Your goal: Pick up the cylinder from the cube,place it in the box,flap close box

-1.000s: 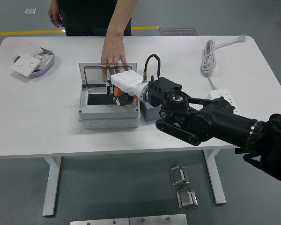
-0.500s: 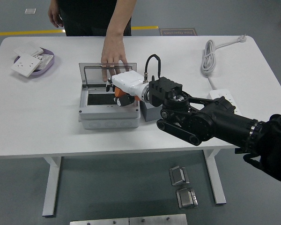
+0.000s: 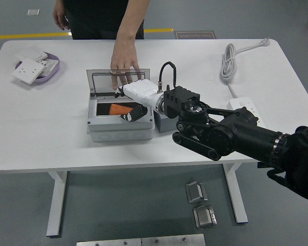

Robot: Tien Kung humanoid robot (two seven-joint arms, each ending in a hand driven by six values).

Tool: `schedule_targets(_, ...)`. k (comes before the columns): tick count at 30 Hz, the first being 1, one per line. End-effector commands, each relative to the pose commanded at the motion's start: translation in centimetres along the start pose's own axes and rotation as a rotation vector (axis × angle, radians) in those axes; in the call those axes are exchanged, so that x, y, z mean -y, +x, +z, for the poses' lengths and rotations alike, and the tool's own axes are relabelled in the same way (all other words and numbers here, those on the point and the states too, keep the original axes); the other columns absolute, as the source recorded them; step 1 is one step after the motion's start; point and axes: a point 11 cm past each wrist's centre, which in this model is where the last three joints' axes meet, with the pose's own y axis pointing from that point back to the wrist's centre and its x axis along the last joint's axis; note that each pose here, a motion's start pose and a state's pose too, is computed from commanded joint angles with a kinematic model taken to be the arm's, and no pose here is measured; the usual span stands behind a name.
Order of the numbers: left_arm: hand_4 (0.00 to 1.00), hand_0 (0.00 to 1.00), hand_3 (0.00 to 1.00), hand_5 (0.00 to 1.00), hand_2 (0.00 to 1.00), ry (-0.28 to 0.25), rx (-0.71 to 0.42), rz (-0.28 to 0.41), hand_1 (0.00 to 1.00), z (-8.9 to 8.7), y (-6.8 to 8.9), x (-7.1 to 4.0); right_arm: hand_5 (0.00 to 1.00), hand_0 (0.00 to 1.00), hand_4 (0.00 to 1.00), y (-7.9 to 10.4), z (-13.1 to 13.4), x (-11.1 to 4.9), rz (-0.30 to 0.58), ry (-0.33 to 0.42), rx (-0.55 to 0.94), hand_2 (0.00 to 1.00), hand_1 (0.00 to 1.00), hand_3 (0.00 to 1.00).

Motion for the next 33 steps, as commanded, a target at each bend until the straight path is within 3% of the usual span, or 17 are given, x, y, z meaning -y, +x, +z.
schedule_targets(2,0.618,0.562,0.574,0.307,0.553,0.000,0.000,0.000,0.593,0.0,0.0,0.0,0.325,0.878,0.805,0.1,-0.3,0.0,0.005,0.010,0.021,0.781,0.776,0.821)
schedule_targets(8,0.616,0.558,0.573,0.305,0.552,0.010,-0.003,-0.003,0.592,-0.6,-0.2,0.0,0.314,0.878,0.799,1.0,-2.5,-0.2,0.015,0.073,0.133,0.779,0.776,0.821)
schedule_targets(14,0.615,0.555,0.573,0.305,0.552,0.030,-0.008,-0.006,0.592,-1.5,-0.6,-0.1,0.319,0.869,0.793,3.5,-5.6,-0.7,0.041,0.166,0.239,0.770,0.771,0.815)
schedule_targets(18,0.615,0.555,0.573,0.305,0.552,0.032,-0.008,-0.007,0.592,-1.6,-0.7,-0.1,0.319,0.869,0.793,5.5,-6.1,-0.8,0.072,0.186,0.268,0.770,0.771,0.815)
schedule_targets(26,0.613,0.555,0.574,0.300,0.551,0.022,-0.005,-0.008,0.591,-1.1,-0.6,-0.1,0.331,0.850,0.801,8.3,-2.1,0.1,0.139,0.092,0.318,0.754,0.755,0.812)
schedule_targets(33,0.611,0.553,0.573,0.299,0.550,0.021,-0.004,-0.007,0.588,-1.0,-0.6,-0.1,0.335,0.844,0.796,8.2,2.2,0.4,0.157,-0.016,0.357,0.746,0.750,0.810)
